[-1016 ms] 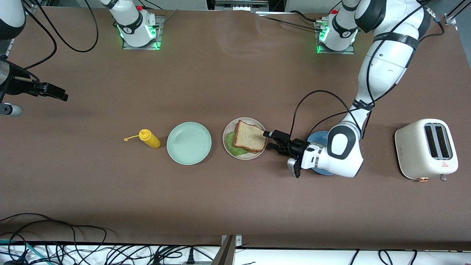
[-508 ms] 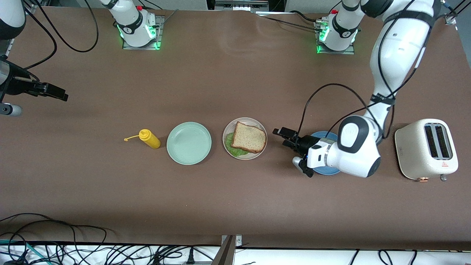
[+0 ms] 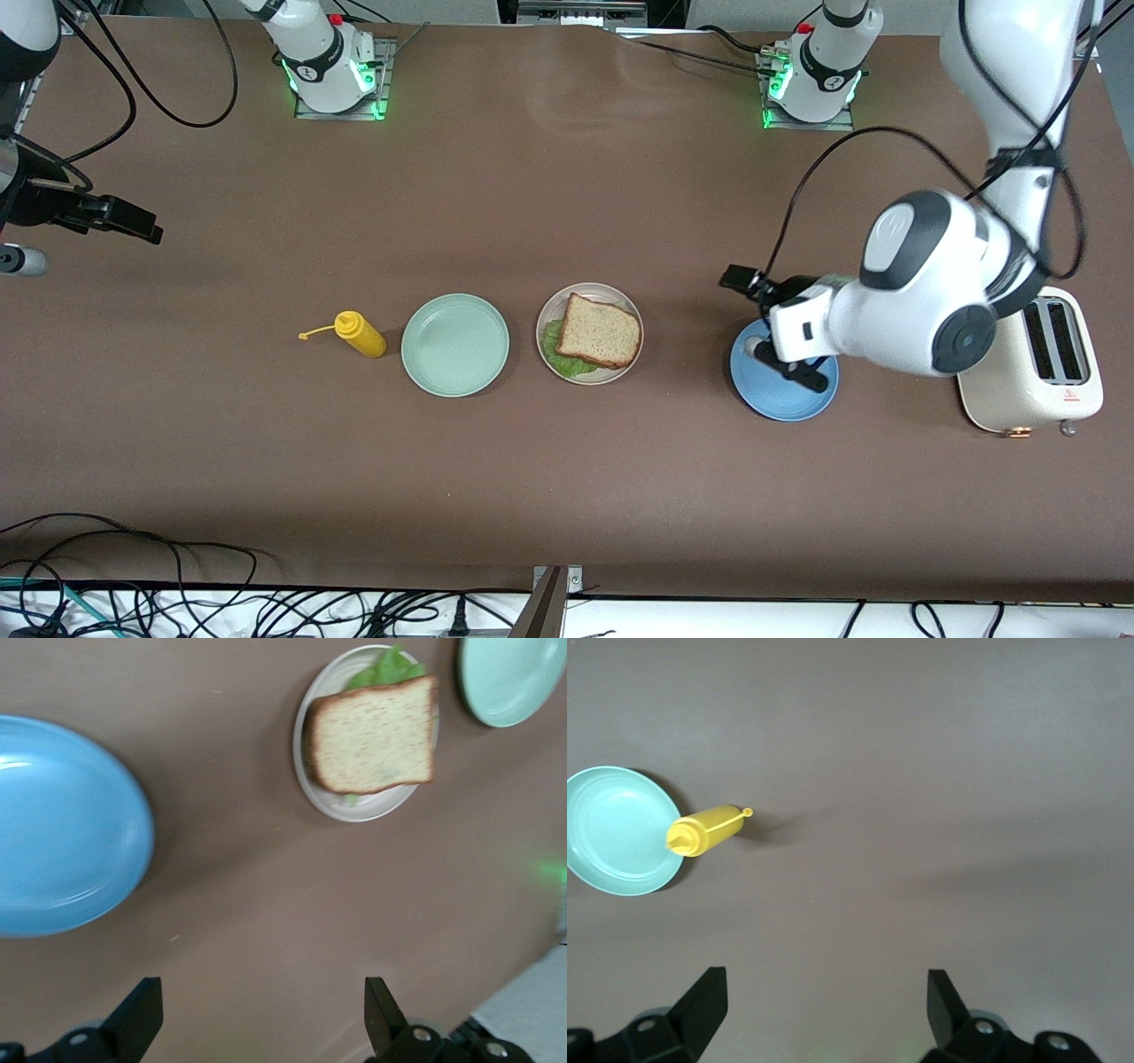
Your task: Make sandwich on beige plate with both arms
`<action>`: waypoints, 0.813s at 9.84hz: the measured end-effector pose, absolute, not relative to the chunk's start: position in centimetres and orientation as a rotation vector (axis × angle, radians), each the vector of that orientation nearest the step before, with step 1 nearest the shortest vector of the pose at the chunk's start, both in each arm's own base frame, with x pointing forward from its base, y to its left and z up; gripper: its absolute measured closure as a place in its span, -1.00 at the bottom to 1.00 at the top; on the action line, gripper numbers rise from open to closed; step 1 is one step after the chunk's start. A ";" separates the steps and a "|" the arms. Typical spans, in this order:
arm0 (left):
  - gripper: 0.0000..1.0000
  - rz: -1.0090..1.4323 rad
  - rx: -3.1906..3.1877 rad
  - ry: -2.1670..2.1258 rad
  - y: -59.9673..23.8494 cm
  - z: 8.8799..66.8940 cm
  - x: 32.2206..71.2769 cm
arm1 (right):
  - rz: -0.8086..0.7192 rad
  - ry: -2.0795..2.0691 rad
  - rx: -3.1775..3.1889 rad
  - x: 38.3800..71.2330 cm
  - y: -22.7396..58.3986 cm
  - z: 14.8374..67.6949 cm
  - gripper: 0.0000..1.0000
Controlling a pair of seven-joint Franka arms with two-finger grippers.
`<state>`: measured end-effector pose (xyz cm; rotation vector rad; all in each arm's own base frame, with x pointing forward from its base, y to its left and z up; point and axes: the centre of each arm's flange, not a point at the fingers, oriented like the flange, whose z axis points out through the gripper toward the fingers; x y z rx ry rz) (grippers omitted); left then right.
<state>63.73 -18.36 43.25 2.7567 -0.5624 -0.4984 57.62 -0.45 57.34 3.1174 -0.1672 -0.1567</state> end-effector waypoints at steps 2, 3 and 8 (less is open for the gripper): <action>-1.00 -0.364 2.953 -0.456 -13.8 50.5 62.4 | -0.140 -0.122 3.121 57.7 1.2 57.8 -1.00; -1.00 -0.313 3.038 -0.416 -11.5 53.4 61.3 | -0.135 -0.106 3.122 57.7 1.8 58.0 -1.00; -1.00 -0.129 3.183 -0.314 -7.4 58.8 56.5 | -0.132 -0.077 3.124 57.7 2.8 58.1 -1.00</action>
